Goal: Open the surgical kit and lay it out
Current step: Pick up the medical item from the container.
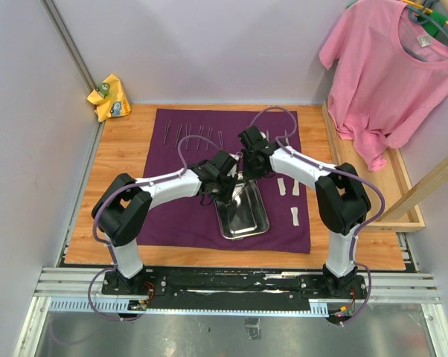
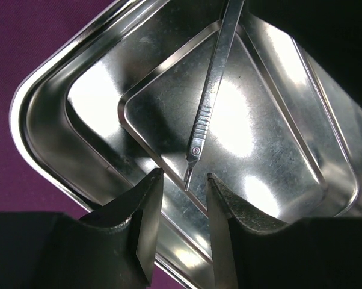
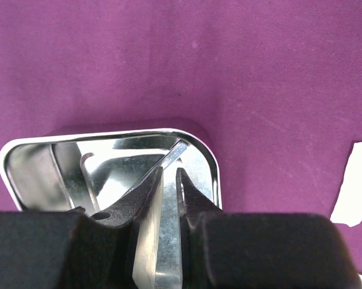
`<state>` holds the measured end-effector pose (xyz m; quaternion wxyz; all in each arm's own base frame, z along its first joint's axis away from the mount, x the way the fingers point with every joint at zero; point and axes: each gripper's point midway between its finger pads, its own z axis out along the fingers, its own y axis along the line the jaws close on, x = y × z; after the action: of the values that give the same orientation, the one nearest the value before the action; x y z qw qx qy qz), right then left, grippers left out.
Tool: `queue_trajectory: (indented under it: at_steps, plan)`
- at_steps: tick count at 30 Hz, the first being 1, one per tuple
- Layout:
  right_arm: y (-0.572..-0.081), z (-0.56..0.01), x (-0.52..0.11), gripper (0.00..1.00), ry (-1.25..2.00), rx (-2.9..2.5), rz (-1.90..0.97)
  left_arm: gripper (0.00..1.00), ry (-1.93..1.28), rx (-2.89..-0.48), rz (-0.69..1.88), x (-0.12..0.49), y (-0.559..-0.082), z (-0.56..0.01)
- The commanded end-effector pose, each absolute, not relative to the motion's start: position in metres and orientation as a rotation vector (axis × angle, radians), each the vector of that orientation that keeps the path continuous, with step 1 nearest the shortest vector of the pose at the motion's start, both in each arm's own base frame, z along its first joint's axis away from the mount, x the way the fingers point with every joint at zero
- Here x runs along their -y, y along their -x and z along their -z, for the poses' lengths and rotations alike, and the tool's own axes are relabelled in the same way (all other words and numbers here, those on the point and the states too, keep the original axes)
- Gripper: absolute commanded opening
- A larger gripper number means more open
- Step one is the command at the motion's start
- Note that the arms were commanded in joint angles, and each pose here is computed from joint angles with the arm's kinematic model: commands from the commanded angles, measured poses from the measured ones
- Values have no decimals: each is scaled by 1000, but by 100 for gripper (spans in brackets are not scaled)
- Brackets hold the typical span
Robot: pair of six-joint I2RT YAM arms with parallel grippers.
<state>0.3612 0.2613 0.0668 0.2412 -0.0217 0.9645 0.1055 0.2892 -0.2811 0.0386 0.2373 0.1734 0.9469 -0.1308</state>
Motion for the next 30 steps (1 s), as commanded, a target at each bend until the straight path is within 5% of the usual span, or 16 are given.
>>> queue_trajectory:
  at_steps: [1,15,30]
  plan:
    - [-363,-61,-268,15,65,-2643,-246,41,-483,-2567,374,281,-289,-46]
    - [-360,-39,-269,6,74,-2694,-185,42,-498,-2567,382,283,-289,-43]
    - [-354,-22,-266,6,85,-2744,-109,43,-513,-2571,397,286,-289,-41]
